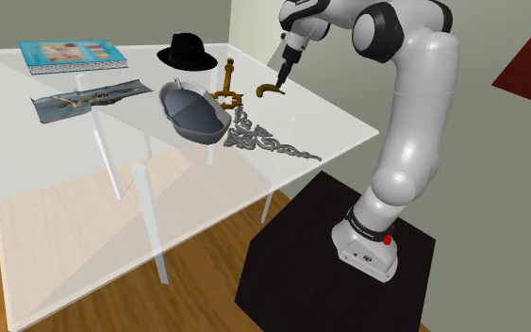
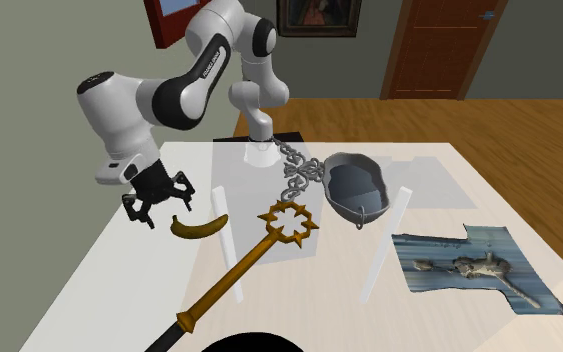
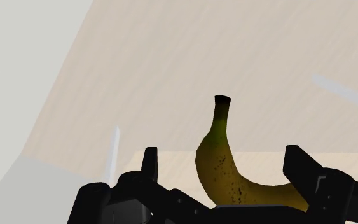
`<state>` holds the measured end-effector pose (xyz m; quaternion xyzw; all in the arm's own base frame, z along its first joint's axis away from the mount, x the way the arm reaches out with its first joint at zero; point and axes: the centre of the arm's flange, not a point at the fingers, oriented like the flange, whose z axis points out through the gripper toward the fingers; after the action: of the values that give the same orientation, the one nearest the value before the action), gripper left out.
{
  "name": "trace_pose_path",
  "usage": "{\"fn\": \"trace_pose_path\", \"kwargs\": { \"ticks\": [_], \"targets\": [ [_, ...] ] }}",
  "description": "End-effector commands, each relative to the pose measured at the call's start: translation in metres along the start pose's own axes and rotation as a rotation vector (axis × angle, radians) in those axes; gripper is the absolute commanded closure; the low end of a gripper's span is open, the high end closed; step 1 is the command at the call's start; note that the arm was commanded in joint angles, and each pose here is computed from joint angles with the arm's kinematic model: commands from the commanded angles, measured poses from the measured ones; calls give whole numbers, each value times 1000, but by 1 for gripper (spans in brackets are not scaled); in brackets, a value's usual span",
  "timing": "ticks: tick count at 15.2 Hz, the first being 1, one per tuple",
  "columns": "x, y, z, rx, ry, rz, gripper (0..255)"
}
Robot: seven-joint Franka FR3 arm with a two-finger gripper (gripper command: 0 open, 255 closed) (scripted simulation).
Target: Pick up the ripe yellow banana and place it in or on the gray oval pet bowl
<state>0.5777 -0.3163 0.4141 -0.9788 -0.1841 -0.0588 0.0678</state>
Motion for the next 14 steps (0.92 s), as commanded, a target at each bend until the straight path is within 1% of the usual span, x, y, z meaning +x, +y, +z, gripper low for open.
{"fn": "trace_pose_path", "kwargs": {
  "ticks": [1, 3, 10, 11, 14],
  "targets": [
    [-1, 1, 10, 0, 0, 0, 0],
    [-1, 1, 18, 0, 0, 0, 0],
    [-1, 1, 18, 0, 0, 0, 0],
    [-1, 1, 18, 0, 0, 0, 255],
    [-1, 1, 18, 0, 0, 0, 255]
  ]
}}
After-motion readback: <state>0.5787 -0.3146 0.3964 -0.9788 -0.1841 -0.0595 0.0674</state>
